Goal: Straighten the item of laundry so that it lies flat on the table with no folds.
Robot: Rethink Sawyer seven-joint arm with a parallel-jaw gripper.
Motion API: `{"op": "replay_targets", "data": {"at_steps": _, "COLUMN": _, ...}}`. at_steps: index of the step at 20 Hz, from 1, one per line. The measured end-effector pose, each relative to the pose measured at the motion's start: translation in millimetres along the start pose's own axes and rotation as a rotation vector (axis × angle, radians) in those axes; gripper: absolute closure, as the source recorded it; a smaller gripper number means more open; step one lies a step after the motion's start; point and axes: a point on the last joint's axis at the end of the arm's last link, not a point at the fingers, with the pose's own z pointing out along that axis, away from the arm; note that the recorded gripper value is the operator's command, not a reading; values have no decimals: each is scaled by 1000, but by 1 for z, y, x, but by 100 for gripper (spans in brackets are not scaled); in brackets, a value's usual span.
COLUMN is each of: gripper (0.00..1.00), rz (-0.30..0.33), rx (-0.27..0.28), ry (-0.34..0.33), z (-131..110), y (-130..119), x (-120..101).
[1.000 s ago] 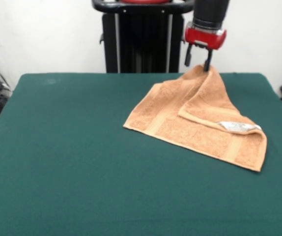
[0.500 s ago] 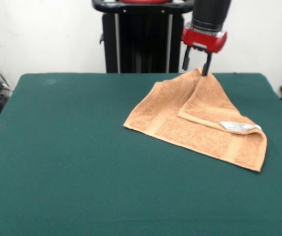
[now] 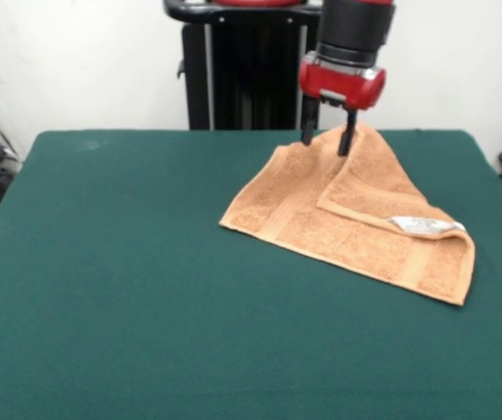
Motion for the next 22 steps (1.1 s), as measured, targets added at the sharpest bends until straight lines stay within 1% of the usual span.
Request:
{"op": "replay_targets", "data": {"at_steps": 2, "gripper": 0, "rz": 1, "rx": -3, "ry": -9, "z": 1, "y": -1, "x": -9}}
{"op": "replay_targets", "data": {"at_steps": 7, "gripper": 0, "rz": 7, "rx": -14, "ry": -43, "z": 4, "y": -4, "x": -40}}
{"op": "replay_targets", "data": {"at_steps": 11, "gripper": 0, "rz": -6, "rx": -18, "ry": -60, "z": 11, "y": -5, "x": -53}}
{"op": "replay_targets", "data": {"at_steps": 14, "gripper": 0, "rz": -14, "rx": -14, "ry": -59, "z": 16, "y": -7, "x": -54}}
{"op": "replay_targets", "data": {"at_steps": 17, "gripper": 0, "rz": -35, "rx": -3, "ry": -47, "z": 25, "y": -15, "x": -52}}
{"op": "replay_targets", "data": {"at_steps": 20, "gripper": 0, "rz": -50, "rx": 8, "ry": -31, "z": 33, "y": -23, "x": -46}}
{"op": "replay_targets", "data": {"at_steps": 22, "gripper": 0, "rz": -70, "rx": 19, "ry": -15, "z": 43, "y": -31, "x": -38}}
